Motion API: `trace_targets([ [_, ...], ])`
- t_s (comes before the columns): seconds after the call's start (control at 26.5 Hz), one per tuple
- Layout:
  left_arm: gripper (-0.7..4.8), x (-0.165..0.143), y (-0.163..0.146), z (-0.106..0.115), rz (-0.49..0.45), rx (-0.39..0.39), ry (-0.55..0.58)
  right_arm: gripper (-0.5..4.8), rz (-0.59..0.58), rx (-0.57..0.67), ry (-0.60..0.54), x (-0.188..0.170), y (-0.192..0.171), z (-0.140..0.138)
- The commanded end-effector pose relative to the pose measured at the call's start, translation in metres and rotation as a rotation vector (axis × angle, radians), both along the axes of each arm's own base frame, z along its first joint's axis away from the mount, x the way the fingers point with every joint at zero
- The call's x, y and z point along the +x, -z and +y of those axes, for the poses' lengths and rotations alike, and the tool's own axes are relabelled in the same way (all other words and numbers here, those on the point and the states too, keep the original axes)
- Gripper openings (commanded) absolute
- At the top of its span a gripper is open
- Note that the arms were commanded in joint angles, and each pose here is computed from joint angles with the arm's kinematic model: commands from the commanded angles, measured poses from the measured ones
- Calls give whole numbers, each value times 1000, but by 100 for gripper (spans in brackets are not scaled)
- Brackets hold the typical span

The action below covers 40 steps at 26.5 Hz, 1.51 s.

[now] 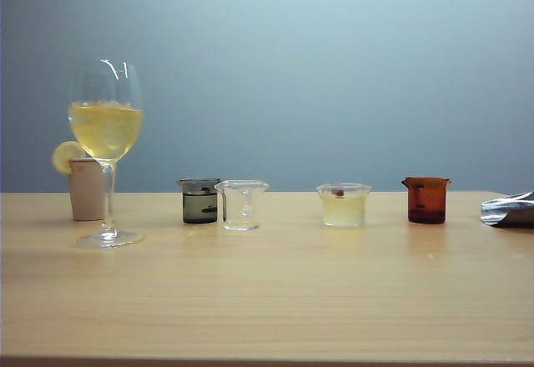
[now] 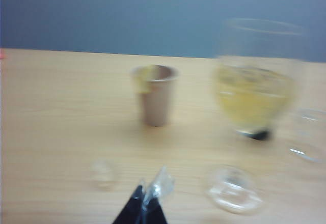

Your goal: Pick up the second measuring cup from the left, pour the orange juice inside into the goblet, and finally put the measuring cup back in its original place.

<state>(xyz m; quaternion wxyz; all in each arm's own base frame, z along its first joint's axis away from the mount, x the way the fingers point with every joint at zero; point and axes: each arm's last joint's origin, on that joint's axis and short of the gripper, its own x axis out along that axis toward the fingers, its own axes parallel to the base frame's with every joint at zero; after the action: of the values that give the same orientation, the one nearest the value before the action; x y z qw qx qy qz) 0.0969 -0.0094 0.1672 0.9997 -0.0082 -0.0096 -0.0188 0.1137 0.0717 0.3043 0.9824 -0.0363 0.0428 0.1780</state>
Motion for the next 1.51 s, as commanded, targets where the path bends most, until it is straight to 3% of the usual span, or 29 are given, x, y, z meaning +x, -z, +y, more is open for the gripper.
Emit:
trace_targets([
  [0.04,-4,0,-3,3,-29,0,-107,-1,-10,11,-1,0,-2,0],
  [0.64,-5,0,-3,3,-26,0,-107,-1,-16,16,0,0,3,0],
  [0.79,-5,0,-3,3,-26,0,-107,-1,-23,20,27,-3,30,-7],
  [0.94,-5,0,-3,3,-26,0,-106,-1,-55,36,204,-6,76,-35],
  [1.25,-5,0,-3,3,-26,0,-106,-1,-131,68,128,-14,107,-51],
  [1.51,-5,0,-3,3,-26,0,-106,-1,-213,77,232,-20,118,-63],
])
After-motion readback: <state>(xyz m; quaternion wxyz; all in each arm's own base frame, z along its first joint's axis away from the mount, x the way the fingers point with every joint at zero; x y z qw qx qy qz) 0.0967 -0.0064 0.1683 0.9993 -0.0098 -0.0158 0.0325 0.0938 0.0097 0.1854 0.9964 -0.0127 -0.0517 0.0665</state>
